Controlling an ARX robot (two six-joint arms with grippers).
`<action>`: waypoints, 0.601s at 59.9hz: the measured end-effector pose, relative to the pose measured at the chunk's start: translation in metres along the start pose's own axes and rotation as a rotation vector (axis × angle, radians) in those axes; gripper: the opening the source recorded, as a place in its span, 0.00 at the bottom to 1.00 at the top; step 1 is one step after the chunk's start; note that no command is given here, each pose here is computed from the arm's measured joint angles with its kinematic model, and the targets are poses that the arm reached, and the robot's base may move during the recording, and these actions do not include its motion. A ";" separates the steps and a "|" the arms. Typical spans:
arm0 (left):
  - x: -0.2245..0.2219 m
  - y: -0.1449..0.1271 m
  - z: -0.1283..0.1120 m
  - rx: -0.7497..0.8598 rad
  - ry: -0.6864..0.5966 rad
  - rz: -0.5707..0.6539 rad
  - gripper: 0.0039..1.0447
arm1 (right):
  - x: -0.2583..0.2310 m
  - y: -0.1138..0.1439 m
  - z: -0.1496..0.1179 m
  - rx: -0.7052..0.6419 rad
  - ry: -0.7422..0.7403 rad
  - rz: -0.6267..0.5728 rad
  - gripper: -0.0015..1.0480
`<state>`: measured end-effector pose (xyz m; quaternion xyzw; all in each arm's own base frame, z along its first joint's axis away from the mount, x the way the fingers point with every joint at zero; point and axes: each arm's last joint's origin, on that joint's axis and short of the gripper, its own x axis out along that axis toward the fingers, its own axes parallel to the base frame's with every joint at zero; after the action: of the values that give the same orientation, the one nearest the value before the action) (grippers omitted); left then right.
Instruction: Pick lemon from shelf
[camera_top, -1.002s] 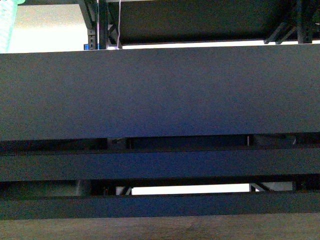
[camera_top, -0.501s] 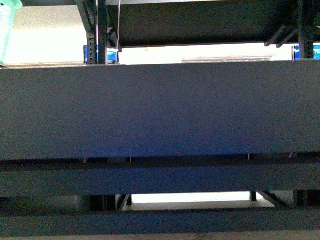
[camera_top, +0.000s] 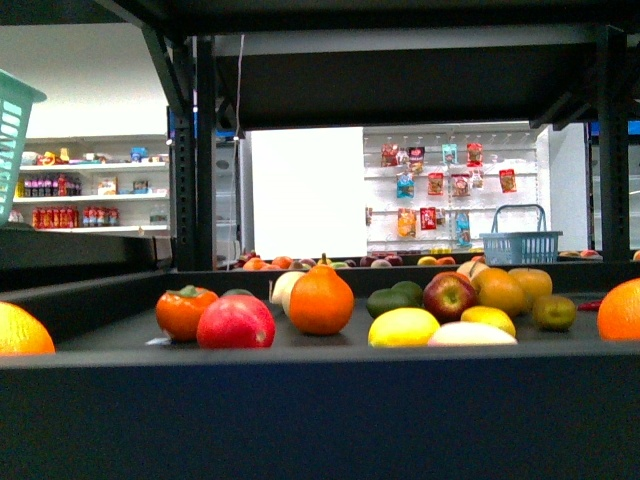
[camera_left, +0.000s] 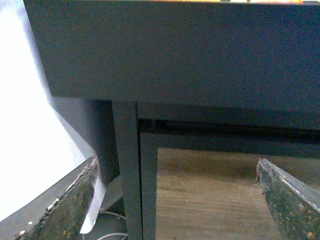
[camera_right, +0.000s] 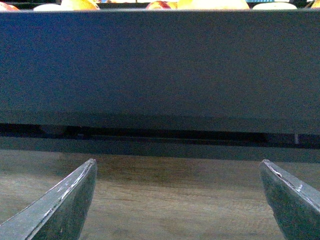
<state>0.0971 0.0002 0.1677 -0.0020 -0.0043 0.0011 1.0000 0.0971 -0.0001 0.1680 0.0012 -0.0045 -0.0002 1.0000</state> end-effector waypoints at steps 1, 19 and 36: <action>0.000 0.000 0.000 0.000 0.000 0.000 0.92 | 0.000 0.000 0.000 0.000 0.000 0.000 0.93; 0.000 0.000 0.000 0.000 0.000 0.000 0.92 | 0.000 0.000 0.000 0.000 0.000 0.000 0.93; 0.000 0.000 0.000 0.000 0.000 0.000 0.92 | 0.000 0.000 0.000 0.000 0.000 0.000 0.93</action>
<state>0.0971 0.0002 0.1677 -0.0018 -0.0043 0.0009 1.0000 0.0971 -0.0001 0.1680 0.0014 -0.0045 -0.0004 1.0000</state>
